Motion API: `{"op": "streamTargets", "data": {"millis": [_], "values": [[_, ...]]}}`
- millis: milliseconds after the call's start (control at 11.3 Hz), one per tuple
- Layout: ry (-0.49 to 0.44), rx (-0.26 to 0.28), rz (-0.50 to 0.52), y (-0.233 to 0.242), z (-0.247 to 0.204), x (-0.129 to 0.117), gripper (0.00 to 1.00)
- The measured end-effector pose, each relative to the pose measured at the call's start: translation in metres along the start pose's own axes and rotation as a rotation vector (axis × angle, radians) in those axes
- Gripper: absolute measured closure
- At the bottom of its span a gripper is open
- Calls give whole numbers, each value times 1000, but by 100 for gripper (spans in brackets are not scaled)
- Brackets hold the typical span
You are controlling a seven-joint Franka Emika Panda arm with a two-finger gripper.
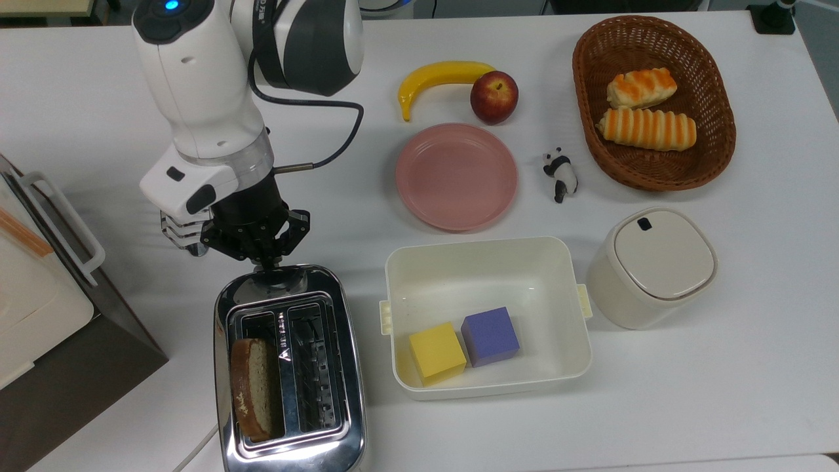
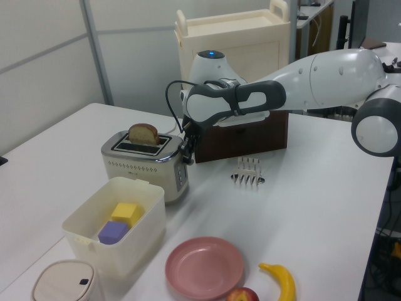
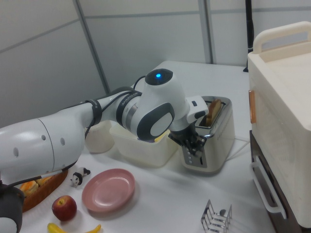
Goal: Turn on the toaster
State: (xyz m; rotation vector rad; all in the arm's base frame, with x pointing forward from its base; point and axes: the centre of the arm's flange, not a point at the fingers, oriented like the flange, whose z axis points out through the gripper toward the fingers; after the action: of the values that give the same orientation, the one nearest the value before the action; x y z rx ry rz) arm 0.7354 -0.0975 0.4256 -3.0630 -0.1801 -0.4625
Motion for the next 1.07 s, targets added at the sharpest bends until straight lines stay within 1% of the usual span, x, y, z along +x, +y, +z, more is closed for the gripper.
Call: {"op": "streamTargets", "data": {"millis": [178, 533, 1066], "values": [[-23, -1, -1, 1, 11, -6, 98], [-38, 1, 4, 3, 39, -12, 99], [-45, -4, -1, 3, 45, -13, 99]]}}
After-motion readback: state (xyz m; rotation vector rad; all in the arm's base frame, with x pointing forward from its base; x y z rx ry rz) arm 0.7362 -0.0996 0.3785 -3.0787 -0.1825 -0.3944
